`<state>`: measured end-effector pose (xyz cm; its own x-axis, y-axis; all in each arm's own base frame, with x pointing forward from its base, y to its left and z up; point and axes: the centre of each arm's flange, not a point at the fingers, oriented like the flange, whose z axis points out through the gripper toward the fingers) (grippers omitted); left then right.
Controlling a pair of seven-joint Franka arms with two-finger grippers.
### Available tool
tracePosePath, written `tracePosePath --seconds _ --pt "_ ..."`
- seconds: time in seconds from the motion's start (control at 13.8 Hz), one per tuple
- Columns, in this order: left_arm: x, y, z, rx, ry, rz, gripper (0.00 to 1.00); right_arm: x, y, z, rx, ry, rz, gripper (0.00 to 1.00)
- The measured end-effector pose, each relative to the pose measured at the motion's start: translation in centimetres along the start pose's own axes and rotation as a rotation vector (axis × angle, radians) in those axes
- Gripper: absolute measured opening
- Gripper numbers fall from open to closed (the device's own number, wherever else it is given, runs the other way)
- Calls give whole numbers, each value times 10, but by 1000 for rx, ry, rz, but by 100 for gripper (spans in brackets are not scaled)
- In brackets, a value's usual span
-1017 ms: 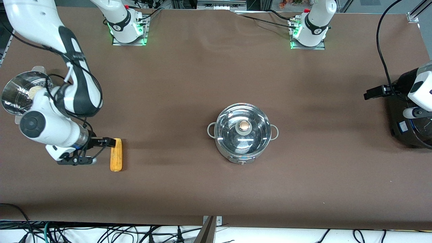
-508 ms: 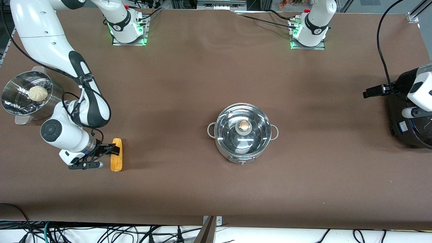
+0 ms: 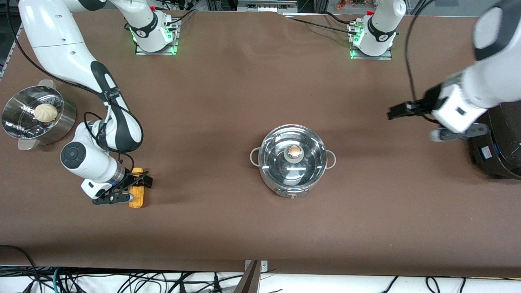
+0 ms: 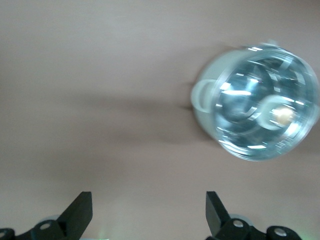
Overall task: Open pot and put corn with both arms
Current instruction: 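Reach the left gripper to the glass lid knob while the right gripper lifts corn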
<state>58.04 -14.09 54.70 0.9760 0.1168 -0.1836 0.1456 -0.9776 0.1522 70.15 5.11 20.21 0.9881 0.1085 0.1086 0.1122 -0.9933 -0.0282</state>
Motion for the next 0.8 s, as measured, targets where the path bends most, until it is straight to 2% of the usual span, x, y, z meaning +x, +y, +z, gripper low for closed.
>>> tracePosePath --seconds 0.29,0.36,0.65,0.8 --pt "-23 97 32 1 83 73 100 -2 1 9 1 8 1 98" --pt "-23 116 50 19 97 99 100 -3 0 11 1 6 1 93" --pt "-22 177 136 91 91 129 100 -2 0 10 1 12 -24 47" --pt "-16 193 160 106 85 129 100 -1 0 9 0 14 -27 43"
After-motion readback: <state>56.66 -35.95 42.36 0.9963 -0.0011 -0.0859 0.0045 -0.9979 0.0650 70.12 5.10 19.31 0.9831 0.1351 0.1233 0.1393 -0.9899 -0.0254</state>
